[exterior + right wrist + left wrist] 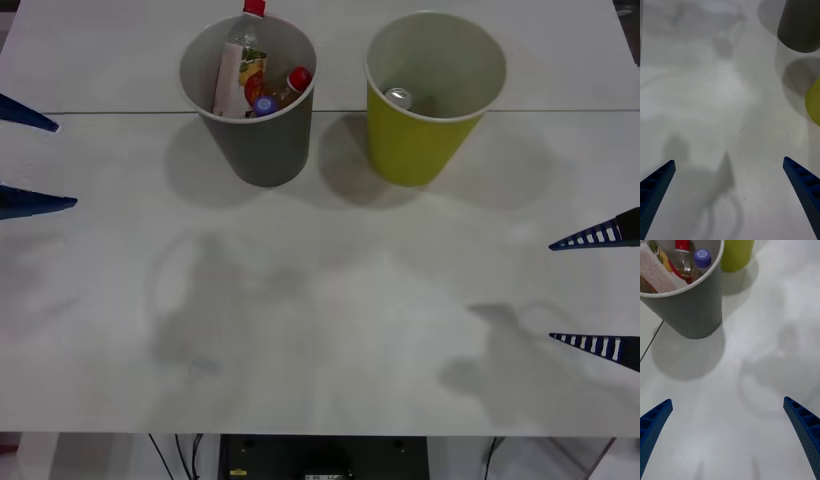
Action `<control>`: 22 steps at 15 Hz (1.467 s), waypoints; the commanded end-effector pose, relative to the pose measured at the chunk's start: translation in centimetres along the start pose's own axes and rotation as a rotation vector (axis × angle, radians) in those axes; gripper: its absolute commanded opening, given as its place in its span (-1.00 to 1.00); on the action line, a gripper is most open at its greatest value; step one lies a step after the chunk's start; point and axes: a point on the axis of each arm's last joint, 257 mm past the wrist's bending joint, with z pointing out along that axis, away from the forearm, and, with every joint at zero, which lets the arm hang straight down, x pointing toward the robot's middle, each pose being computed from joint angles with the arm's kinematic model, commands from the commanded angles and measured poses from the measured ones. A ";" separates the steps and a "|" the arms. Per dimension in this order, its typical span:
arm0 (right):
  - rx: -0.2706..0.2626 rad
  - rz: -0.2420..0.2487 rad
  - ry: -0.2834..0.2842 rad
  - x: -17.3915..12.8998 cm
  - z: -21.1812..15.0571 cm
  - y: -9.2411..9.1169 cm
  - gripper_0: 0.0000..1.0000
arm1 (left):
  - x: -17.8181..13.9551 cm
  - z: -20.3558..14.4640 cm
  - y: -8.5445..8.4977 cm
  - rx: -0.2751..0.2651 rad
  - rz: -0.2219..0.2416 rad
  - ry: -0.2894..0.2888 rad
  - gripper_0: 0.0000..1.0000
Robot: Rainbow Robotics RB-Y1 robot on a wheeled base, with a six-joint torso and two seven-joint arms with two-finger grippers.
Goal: Put the can into the green bin and the plastic bottle into the gray bin
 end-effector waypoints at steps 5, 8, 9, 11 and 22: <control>0.000 0.000 0.000 0.0 0.0 0.0 1.00 | 3.6 -0.6 -6.3 0.078 0.159 -0.098 1.00; 0.000 0.000 0.000 0.0 0.0 0.0 1.00 | 5.0 -0.8 -8.2 0.106 0.210 -0.111 1.00; 0.000 0.000 0.000 0.0 0.0 0.0 1.00 | 5.4 -0.8 -8.8 0.114 0.220 -0.111 1.00; 0.000 0.000 0.000 0.0 0.0 0.0 1.00 | 6.5 -0.7 -9.8 0.128 0.241 -0.101 1.00; 0.000 0.000 0.000 0.0 0.0 0.0 1.00 | 8.5 -0.6 -10.8 0.141 0.248 -0.054 1.00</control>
